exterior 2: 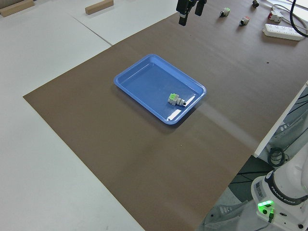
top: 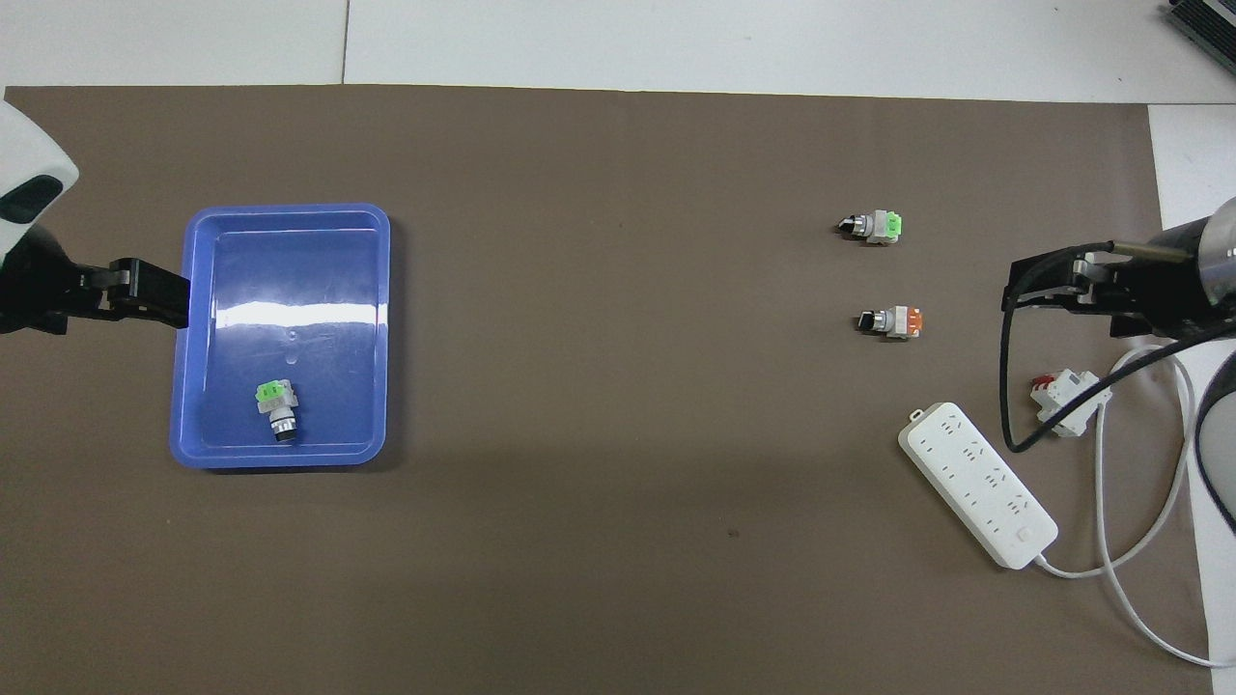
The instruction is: Turn and place switch with both arms
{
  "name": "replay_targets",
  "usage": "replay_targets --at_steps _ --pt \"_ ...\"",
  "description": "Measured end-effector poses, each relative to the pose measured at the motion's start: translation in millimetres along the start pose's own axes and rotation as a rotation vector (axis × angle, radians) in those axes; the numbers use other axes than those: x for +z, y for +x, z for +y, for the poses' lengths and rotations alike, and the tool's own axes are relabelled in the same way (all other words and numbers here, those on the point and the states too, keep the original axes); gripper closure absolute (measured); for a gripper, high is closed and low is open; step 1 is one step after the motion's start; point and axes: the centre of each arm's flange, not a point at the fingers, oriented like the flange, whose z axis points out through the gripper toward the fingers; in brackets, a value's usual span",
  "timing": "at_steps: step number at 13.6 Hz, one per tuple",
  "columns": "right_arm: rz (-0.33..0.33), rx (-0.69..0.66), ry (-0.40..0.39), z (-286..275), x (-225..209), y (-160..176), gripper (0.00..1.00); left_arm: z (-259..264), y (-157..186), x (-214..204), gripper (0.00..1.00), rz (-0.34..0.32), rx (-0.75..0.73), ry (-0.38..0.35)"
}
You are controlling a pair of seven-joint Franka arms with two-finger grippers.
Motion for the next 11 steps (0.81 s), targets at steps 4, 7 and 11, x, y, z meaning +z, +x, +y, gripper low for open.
replay_targets --at_steps 4,7,11 --pt "-0.008 -0.009 -0.006 -5.4 4.9 -0.1 0.0 0.0 0.2 0.3 0.0 -0.001 0.001 0.0" --pt "-0.01 -0.02 -0.007 -8.1 5.5 -1.1 0.0 0.2 0.2 0.3 0.0 0.0 0.002 0.0" --pt "-0.022 -0.045 -0.02 -8.3 9.3 -2.6 0.0 0.5 0.2 0.2 0.0 0.0 0.003 0.0"
